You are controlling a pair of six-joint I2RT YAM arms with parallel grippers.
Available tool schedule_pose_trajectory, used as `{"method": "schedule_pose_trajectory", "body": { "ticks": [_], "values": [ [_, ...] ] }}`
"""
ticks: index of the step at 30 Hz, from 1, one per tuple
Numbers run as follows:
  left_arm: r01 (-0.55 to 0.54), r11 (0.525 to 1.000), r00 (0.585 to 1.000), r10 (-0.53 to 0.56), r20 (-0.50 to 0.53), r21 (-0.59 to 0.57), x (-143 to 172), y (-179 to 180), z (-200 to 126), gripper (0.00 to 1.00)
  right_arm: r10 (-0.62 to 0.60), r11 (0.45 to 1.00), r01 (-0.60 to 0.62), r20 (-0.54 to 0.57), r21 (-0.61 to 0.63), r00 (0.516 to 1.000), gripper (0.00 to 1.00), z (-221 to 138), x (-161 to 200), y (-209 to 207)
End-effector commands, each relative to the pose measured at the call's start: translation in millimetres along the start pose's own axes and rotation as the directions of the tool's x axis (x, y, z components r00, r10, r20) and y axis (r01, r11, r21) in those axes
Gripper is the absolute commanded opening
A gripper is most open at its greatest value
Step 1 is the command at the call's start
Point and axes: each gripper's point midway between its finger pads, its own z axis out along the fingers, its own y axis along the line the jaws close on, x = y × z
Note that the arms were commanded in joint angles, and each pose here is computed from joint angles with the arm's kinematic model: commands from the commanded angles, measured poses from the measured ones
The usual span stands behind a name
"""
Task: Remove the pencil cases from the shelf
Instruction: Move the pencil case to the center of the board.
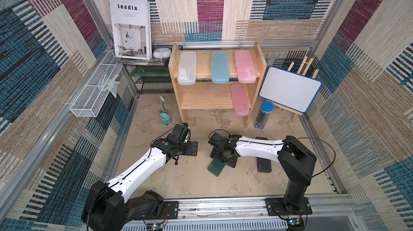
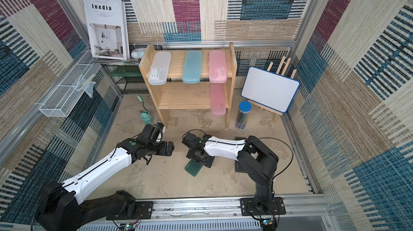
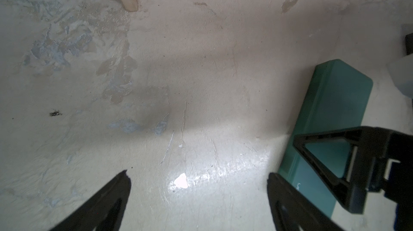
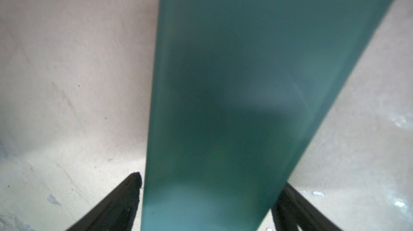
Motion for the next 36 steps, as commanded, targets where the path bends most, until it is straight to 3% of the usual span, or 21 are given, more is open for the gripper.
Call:
{"method": "schedule_pose_trajectory", "body": {
  "ticks": [1,10,14,18,29,36],
  "values": [
    [0.000,1.000,1.000,0.000,0.008,0.008,-1,-1,0,1.00,-0.045,0.999,0.046,-0.013,0.010,0.999,0.84,2,1,2],
    [-0.001,1.000,1.000,0.001,0.018,-0.011,-3,2,-1,1.00,-0.234,0.968,0.240,-0.077,0.072,0.969,0.64,1,3,-29],
    [-0.001,1.000,1.000,0.001,0.010,-0.006,-3,1,1,1.00,-0.391,0.904,0.411,-0.161,0.116,0.906,0.55,-5,-5,-59],
    [0.000,1.000,1.000,0.000,0.005,-0.004,-2,0,3,1.00,-0.446,0.847,0.493,-0.238,0.199,0.862,0.47,-10,-18,-95],
    [-0.001,1.000,1.000,0.001,0.003,-0.017,-2,2,4,1.00,-0.376,0.850,0.445,-0.269,0.281,0.887,0.42,-17,-42,-154],
    [-0.001,1.000,1.000,0.001,-0.003,-0.017,-1,2,5,1.00,-0.334,0.855,0.407,-0.260,0.321,0.906,0.48,-26,-50,-186]
  ]
}}
